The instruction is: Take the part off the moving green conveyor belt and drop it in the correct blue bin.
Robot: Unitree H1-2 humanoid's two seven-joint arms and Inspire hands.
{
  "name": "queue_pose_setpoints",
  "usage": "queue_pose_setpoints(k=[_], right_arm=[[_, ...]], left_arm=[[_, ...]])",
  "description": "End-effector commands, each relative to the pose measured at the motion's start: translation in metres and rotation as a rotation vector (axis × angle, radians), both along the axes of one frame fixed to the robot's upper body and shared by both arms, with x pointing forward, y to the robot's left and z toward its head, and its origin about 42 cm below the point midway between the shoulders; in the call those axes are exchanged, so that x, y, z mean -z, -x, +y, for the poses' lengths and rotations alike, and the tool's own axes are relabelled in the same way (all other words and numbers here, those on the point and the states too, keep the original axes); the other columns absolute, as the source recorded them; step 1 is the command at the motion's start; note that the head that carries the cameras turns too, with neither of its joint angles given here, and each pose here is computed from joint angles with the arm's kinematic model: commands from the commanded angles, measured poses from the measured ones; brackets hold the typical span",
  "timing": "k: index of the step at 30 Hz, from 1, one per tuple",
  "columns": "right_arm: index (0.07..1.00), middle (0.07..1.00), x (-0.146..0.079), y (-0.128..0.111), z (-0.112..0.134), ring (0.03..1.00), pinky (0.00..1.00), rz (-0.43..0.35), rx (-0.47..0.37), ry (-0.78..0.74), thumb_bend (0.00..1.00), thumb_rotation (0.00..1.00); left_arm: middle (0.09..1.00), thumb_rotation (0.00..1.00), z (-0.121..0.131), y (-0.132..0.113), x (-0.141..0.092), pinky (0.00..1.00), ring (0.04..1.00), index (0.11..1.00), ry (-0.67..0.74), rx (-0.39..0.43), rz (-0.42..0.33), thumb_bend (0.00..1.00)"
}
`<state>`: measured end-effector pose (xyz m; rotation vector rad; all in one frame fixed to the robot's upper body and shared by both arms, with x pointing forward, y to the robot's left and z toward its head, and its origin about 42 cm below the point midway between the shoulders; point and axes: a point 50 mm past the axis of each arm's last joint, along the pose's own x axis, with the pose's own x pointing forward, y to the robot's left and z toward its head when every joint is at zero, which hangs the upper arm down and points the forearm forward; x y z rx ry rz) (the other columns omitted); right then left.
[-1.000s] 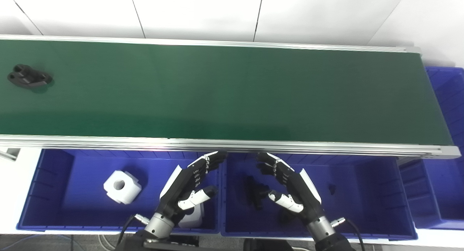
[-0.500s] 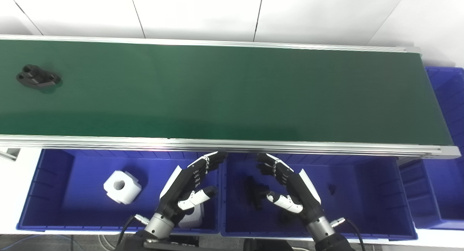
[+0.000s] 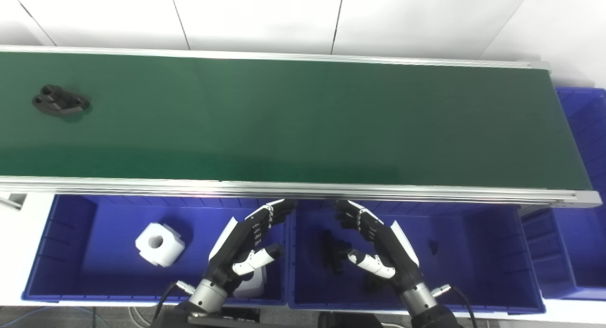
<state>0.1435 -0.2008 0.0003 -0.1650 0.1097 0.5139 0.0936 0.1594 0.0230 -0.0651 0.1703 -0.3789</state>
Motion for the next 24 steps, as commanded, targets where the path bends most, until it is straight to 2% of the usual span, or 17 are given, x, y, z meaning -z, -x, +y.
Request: queue_pose_setpoints(k=[1, 10, 24], right_arm=[[0.847, 0.846, -0.0095, -0.0031, 0.0019, 0.824, 0.79, -0.075, -0.007, -0.028, 0.84, 0.73], [0.844, 0.842, -0.0079, -0.0023, 0.0020, 0.817, 0.78, -0.068, -0.003, -0.030, 0.85, 0.72], [0.845, 0.842, -0.0074, -0.0026, 0.0017, 0.819, 0.78, -0.068, -0.005, -0.024, 0.85, 0.73]], left_arm=[[0.867, 0.71, 0.0004, 0.0002, -0.0053, 0.90, 0.888, 0.807, 0.011, 0.007, -0.048, 0.84], [0.863, 0.71, 0.0000, 0.0012, -0.0054, 0.89, 0.885, 0.803, 0.011, 0.000, -0.040, 0.86], [0.860, 0.70, 0.0001, 0.0004, -0.0043, 0.89, 0.881, 0.798, 0.014, 0.001, -0.043, 0.85]])
